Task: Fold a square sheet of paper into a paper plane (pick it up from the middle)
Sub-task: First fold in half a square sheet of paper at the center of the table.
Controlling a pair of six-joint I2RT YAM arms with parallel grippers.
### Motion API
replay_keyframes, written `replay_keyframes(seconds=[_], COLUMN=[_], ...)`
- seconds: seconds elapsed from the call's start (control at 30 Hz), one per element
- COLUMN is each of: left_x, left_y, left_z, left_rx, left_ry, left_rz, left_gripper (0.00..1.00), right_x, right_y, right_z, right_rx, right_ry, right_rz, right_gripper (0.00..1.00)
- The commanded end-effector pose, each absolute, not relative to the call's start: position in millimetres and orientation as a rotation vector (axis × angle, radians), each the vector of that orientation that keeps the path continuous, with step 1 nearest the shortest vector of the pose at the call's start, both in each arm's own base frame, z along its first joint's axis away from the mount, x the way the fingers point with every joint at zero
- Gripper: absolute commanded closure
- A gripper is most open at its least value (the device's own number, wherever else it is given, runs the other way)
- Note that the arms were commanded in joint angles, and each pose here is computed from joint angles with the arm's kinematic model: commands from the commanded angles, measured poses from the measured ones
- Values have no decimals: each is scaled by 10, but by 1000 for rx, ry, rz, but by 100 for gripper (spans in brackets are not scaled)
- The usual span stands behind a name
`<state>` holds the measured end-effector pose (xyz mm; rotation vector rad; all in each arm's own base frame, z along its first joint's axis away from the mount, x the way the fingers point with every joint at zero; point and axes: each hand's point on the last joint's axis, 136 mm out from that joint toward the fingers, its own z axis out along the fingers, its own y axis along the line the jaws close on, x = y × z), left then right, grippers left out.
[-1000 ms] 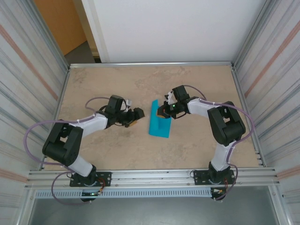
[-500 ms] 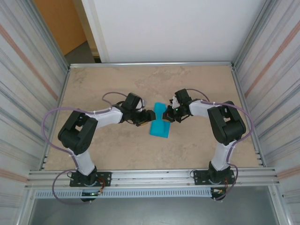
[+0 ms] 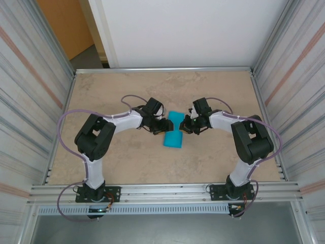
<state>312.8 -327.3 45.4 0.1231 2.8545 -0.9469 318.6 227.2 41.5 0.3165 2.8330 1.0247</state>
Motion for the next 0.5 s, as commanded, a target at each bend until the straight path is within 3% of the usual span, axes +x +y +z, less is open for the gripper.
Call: replay_keyframes(seconds=[0.0, 0.47], left_x=[3127, 3146], left_y=[-3236, -3129], left_z=[419, 141], left_rx=[144, 61], left_ry=[2886, 2992], left_rz=[-869, -719], left_gripper=[48, 55], right_x=[3204, 3223], right_y=[2279, 2271], right_z=[399, 364], right_rx=[324, 322], right_ry=[2854, 2872], right_rz=[1033, 1017], right_gripper=[93, 89])
